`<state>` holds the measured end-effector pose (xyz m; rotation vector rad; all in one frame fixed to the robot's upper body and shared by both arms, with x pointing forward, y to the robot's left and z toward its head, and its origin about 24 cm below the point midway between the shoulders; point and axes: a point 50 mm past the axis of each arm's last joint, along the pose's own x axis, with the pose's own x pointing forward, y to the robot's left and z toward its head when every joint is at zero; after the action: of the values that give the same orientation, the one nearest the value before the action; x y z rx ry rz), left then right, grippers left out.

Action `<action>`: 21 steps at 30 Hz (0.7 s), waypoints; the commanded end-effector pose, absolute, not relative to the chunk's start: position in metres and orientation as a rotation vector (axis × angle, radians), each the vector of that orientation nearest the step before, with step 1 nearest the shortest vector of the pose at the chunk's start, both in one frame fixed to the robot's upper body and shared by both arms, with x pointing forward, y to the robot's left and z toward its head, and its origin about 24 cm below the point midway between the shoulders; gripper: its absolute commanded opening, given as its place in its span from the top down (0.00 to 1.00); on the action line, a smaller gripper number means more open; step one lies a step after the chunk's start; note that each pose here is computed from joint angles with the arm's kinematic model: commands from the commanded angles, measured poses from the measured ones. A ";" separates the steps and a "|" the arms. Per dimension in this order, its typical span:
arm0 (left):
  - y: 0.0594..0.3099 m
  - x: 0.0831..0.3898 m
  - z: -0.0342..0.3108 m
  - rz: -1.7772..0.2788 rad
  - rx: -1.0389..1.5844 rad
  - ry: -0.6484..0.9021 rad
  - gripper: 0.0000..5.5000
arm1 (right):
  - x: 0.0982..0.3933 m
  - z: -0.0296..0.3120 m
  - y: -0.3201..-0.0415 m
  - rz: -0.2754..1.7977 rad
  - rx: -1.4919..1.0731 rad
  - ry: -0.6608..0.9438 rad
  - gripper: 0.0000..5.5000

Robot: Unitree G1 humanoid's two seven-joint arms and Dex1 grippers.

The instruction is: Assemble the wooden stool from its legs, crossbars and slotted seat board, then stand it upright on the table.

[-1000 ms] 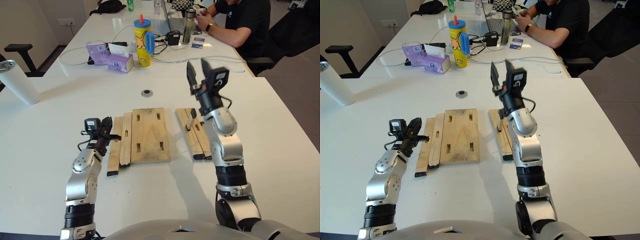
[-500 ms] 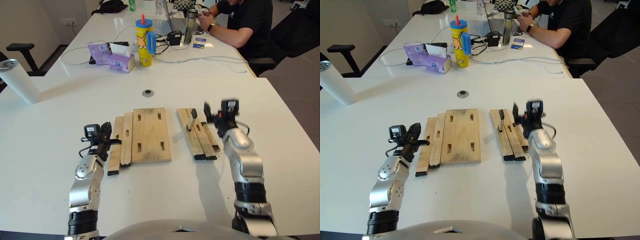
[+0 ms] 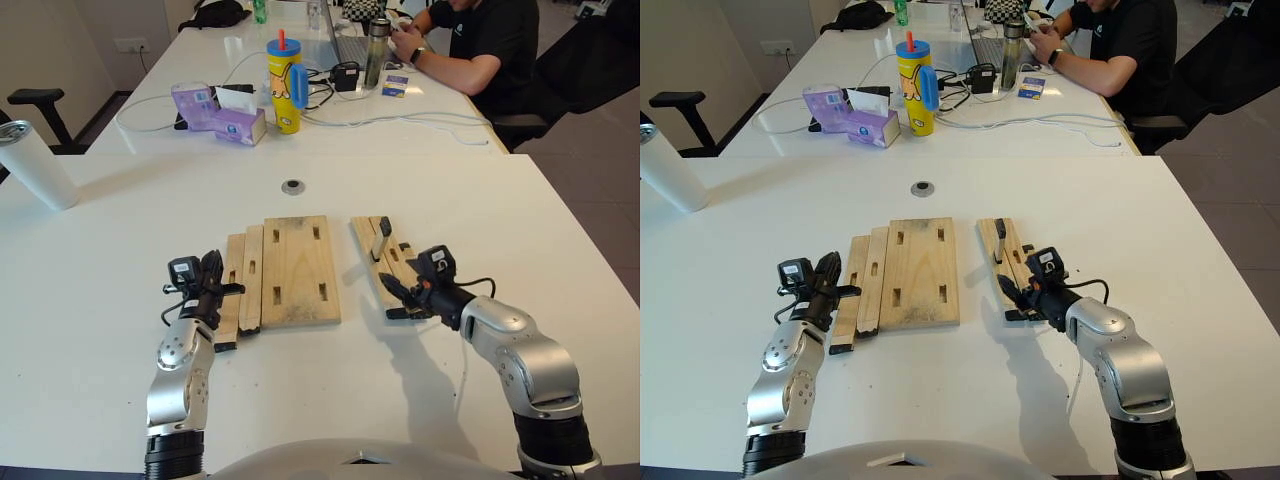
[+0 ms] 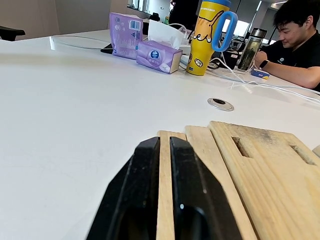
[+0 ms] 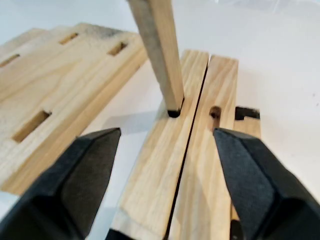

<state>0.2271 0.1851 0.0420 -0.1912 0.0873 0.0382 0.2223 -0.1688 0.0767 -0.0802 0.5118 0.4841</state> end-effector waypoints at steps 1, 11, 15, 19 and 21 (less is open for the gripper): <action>0.185 0.227 0.044 0.033 -0.186 0.078 0.93 | 0.219 0.076 -0.158 0.491 -0.076 0.564 0.38; 0.185 0.230 0.046 0.010 -0.176 0.079 0.93 | 0.220 0.062 -0.157 0.395 -0.096 0.659 0.38; 0.186 0.229 0.047 0.014 -0.172 0.078 0.93 | 0.223 0.059 -0.159 0.375 -0.109 0.660 0.38; 0.186 0.230 0.047 0.013 -0.172 0.078 0.93 | 0.227 0.052 -0.159 0.356 -0.107 0.680 0.38; 0.186 0.231 0.048 0.006 -0.172 0.078 0.93 | 0.229 0.051 -0.156 0.352 -0.104 0.671 0.41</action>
<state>0.2284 0.1853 0.0445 -0.1801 0.0831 0.0185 0.2251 -0.1592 0.0523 -0.1031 0.6765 0.3627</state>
